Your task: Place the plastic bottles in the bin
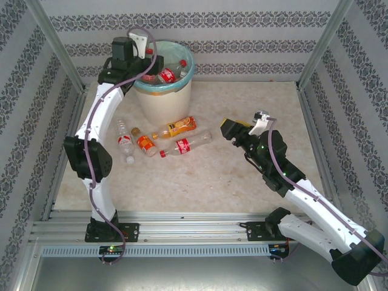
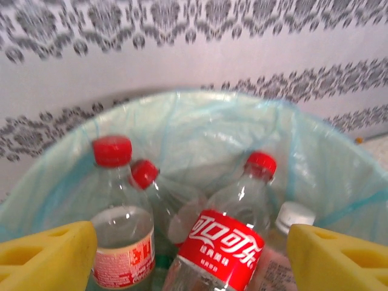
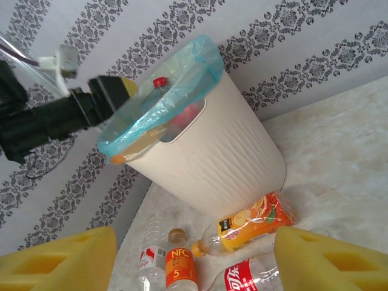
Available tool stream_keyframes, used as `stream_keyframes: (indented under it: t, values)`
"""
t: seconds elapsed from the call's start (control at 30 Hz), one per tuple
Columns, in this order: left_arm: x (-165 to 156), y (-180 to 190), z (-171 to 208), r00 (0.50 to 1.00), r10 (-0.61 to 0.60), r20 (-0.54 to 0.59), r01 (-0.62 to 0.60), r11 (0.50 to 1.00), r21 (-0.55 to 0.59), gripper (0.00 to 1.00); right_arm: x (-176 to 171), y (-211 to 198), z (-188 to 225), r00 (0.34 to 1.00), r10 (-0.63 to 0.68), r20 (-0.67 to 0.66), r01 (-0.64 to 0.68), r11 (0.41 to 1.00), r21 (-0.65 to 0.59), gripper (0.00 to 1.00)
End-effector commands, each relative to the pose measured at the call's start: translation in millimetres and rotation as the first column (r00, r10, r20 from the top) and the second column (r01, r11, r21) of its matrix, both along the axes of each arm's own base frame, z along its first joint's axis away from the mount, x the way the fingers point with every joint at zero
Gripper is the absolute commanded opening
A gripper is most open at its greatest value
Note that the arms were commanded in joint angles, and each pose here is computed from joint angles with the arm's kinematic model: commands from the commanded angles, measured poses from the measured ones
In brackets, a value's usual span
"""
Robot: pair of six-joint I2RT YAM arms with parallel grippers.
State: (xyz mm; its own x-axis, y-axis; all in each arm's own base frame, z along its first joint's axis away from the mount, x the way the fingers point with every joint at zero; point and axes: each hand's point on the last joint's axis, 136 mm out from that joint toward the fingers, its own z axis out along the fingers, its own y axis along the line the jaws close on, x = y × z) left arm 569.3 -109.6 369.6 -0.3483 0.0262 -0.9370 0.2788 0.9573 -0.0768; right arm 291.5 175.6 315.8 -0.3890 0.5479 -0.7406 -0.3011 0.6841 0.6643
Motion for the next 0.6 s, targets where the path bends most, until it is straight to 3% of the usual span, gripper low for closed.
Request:
stream_keyframes:
  t: [0.0, 0.2, 0.33, 0.4, 0.47, 0.57]
  values:
    - [-13, 7, 28, 0.998, 0.036, 0.046, -0.034, 0.998, -0.047, 0.81, 2, -1, -2, 1.000, -0.013, -0.008, 0.013, 1.000, 0.014, 0.70]
    - [-35, 1, 63, 0.994, 0.019, 0.105, -0.008, 0.995, -0.103, 0.79, 7, 10, -13, 0.996, 0.033, -0.079, -0.041, 0.995, -0.095, 0.70]
    - [-59, -7, 73, 0.994, 0.007, 0.113, -0.002, 0.999, -0.045, 0.79, 2, 34, -25, 0.976, 0.174, -0.132, -0.201, 0.953, -0.228, 0.71]
    - [-77, -7, 76, 0.994, 0.011, 0.110, -0.009, 1.000, -0.020, 0.79, -10, 55, -29, 0.934, 0.338, -0.119, -0.358, 0.878, -0.317, 0.71]
    - [-95, -7, 71, 0.995, 0.018, 0.100, -0.016, 1.000, -0.026, 0.79, -23, 73, -40, 0.867, 0.486, -0.109, -0.483, 0.766, -0.425, 0.71]
    - [-125, -3, 61, 0.997, 0.033, 0.074, -0.028, 0.997, -0.067, 0.79, -30, 86, -67, 0.777, 0.602, -0.186, -0.589, 0.590, -0.553, 0.71]
